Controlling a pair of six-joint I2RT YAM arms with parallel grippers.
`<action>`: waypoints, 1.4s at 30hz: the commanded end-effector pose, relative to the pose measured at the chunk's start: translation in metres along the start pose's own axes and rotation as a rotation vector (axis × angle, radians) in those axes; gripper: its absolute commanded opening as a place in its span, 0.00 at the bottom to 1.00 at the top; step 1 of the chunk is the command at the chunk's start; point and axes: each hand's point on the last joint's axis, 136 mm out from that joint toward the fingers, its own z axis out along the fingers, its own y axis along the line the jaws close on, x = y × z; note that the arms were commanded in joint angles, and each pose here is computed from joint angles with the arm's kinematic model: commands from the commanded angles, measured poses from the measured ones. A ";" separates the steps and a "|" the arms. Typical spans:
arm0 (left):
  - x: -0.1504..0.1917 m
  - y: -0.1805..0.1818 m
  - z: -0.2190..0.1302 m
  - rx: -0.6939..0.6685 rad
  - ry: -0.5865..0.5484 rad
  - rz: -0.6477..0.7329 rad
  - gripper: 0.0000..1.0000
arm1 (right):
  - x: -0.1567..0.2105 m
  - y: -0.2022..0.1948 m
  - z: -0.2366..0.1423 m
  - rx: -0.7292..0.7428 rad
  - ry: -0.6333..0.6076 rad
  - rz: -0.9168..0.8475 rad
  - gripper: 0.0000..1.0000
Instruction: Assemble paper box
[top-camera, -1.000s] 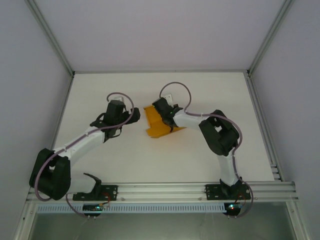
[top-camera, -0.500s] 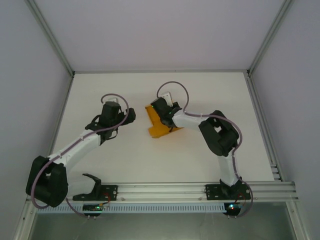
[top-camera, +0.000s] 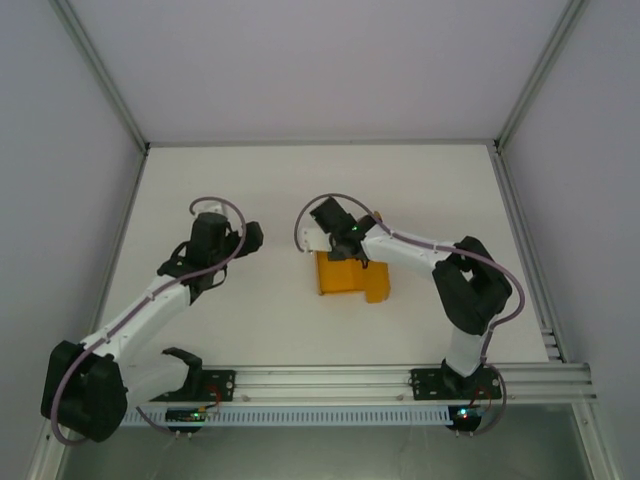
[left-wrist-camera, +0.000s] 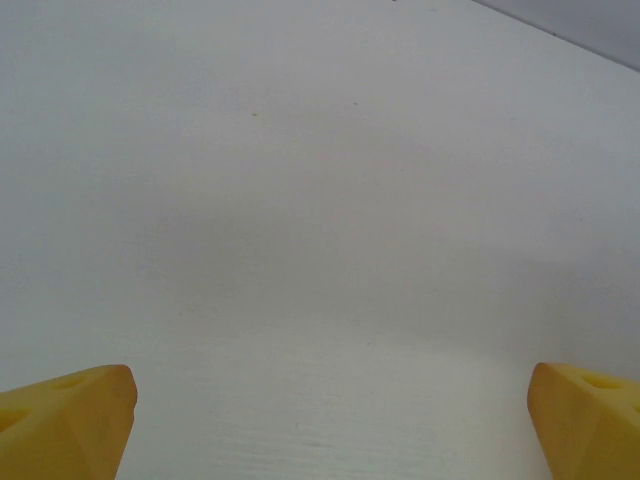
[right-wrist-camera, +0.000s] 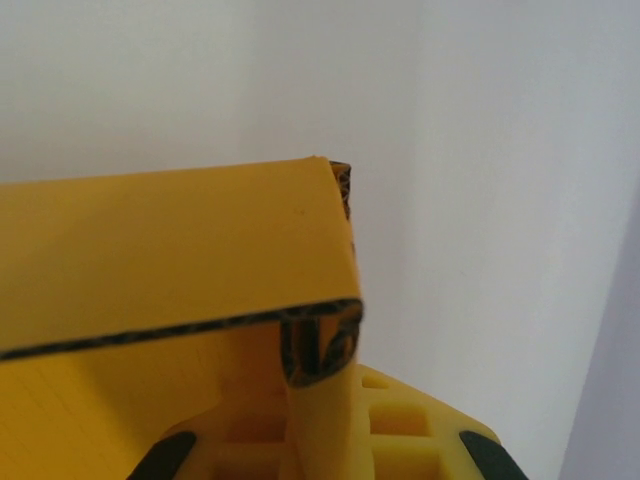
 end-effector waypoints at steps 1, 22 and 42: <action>-0.001 0.019 -0.010 -0.053 -0.012 -0.008 0.99 | -0.020 0.036 0.005 -0.156 -0.062 -0.319 0.00; 0.003 0.051 -0.016 -0.128 -0.018 -0.087 1.00 | -0.080 0.088 0.046 0.005 -0.202 -0.609 0.43; -0.011 -0.016 -0.012 0.153 0.032 0.067 0.99 | -0.096 -0.038 -0.144 0.182 -0.497 0.077 0.99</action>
